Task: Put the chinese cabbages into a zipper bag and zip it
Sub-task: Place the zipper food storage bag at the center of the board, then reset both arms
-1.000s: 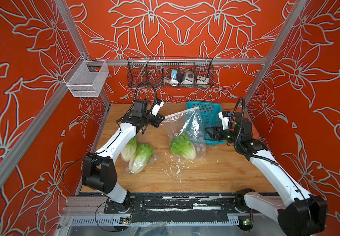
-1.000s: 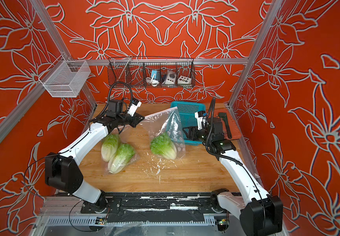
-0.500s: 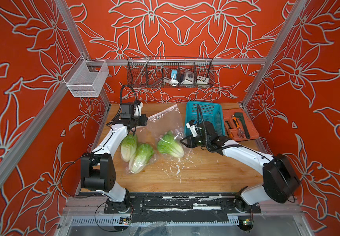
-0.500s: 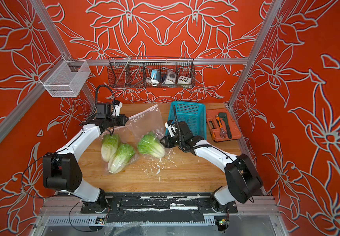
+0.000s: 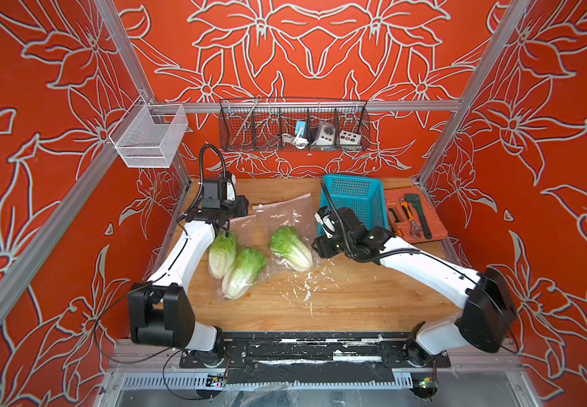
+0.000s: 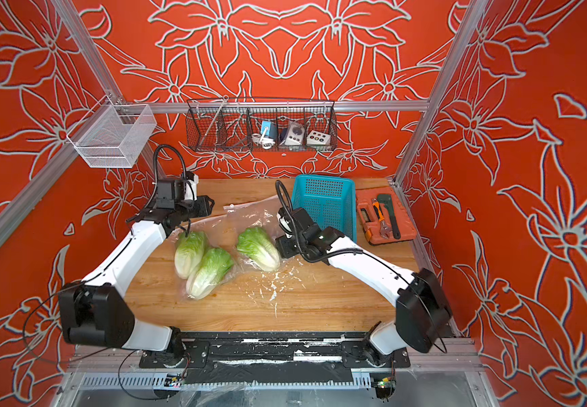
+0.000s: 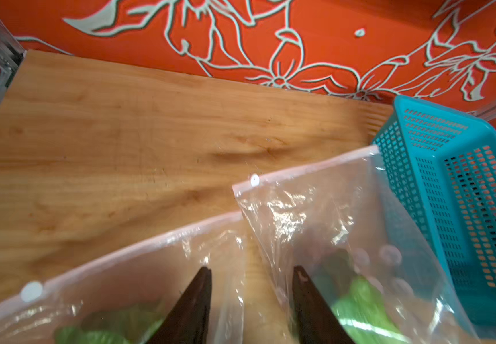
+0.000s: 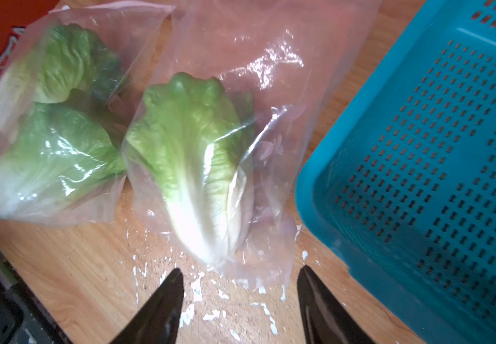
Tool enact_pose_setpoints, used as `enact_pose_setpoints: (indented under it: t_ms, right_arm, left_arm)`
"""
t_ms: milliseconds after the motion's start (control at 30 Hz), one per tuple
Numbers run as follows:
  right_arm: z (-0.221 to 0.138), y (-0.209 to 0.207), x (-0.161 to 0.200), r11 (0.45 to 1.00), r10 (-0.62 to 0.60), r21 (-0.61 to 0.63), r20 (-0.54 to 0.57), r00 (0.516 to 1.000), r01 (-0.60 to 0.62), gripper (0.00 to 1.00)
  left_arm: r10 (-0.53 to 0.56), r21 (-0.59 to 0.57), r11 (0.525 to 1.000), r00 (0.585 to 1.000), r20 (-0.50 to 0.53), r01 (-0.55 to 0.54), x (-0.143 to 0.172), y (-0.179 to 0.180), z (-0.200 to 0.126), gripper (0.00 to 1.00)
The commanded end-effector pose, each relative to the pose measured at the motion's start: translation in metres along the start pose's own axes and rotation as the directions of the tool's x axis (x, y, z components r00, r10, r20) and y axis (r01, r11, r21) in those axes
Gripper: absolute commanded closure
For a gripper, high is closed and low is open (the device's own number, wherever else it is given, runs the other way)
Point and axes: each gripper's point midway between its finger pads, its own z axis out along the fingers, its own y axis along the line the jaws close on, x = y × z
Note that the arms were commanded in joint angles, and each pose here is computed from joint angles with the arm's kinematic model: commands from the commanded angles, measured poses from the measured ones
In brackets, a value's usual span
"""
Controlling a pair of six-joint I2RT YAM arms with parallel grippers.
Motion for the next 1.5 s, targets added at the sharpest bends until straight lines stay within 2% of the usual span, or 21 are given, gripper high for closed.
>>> enact_pose_setpoints:
  t_ms: [0,100,233,300,400,467,567,700,800,867,900,933,1033,1100,1200,1333,1467]
  right_arm:
    - [0.018,0.014,0.032,0.999,-0.017,-0.048,-0.075,0.997,0.013,0.38]
    - [0.045,0.023,0.033,0.998,0.012,-0.059,-0.08,0.997,-0.017,0.39]
    - [0.082,0.025,0.032,0.999,0.026,-0.04,-0.096,0.995,-0.03,0.4]
    - [0.097,0.041,0.023,0.996,-0.02,-0.089,-0.094,0.995,0.012,0.4]
    - [0.104,0.071,0.004,0.982,-0.061,-0.186,-0.088,0.994,0.044,0.4]
    - [0.084,0.079,-0.012,0.974,-0.078,-0.219,-0.051,0.996,0.065,0.4]
    - [0.036,0.073,-0.024,0.972,-0.141,-0.186,0.027,0.99,0.143,0.37]
    - [-0.019,0.017,-0.008,0.98,-0.198,0.037,0.086,0.976,0.196,0.33]
    - [-0.056,-0.033,-0.001,0.972,-0.184,0.19,0.237,0.954,0.14,0.27]
    - [-0.079,-0.067,0.002,0.952,-0.183,0.294,0.34,0.923,0.081,0.22]
    - [-0.09,-0.09,0.006,0.927,-0.188,0.374,0.381,0.905,0.035,0.18]
    - [-0.104,-0.117,0.013,0.879,-0.188,0.476,0.41,0.893,-0.033,0.16]
    - [-0.142,-0.187,0.041,0.689,-0.142,0.689,0.434,0.89,-0.226,0.15]
    - [-0.154,-0.216,0.059,0.617,-0.086,0.721,0.461,0.883,-0.316,0.15]
    - [-0.16,-0.243,0.082,0.525,-0.023,0.746,0.492,0.87,-0.409,0.16]
    - [-0.153,-0.266,0.098,0.425,-0.005,0.786,0.498,0.867,-0.449,0.18]
    - [-0.136,-0.277,0.099,0.412,0.007,0.779,0.516,0.857,-0.472,0.19]
  left_arm:
    - [-0.013,0.091,0.996,0.997,0.074,0.006,0.008,-0.039,-0.025,0.54]
    - [-0.015,0.154,0.988,0.993,0.113,-0.003,0.028,-0.061,-0.037,0.53]
    - [-0.019,0.169,0.986,0.988,0.15,-0.007,0.045,-0.067,-0.05,0.52]
    - [-0.022,0.157,0.987,0.983,0.184,-0.008,0.048,-0.062,-0.053,0.51]
    - [-0.042,0.129,0.992,0.954,0.297,0.003,0.04,-0.052,-0.073,0.49]
    - [-0.031,0.112,0.994,0.936,0.351,-0.009,0.038,-0.047,-0.085,0.46]
    - [-0.003,0.072,0.997,0.906,0.424,-0.031,0.036,-0.038,-0.105,0.42]
    - [-0.014,0.045,0.999,0.863,0.506,-0.011,0.039,-0.025,-0.12,0.4]
    - [-0.038,0.014,0.999,0.819,0.573,0.037,0.03,-0.016,-0.123,0.39]
    - [-0.013,-0.062,0.996,0.808,0.589,0.061,0.028,-0.003,-0.117,0.39]
    - [0.009,-0.117,0.99,0.806,0.592,0.075,0.029,0.007,-0.113,0.39]
    - [0.038,-0.182,0.979,0.805,0.593,0.088,0.036,0.019,-0.108,0.38]
    - [0.08,-0.343,0.923,0.782,0.618,0.176,0.065,0.06,-0.103,0.37]
    - [0.082,-0.383,0.894,0.755,0.651,0.234,0.079,0.077,-0.107,0.37]
    - [0.059,-0.368,0.89,0.733,0.678,0.268,0.082,0.081,-0.109,0.38]
    - [0.057,-0.382,0.881,0.74,0.67,0.279,0.102,0.09,-0.094,0.38]
    - [0.064,-0.385,0.881,0.737,0.672,0.275,0.12,0.1,-0.085,0.37]
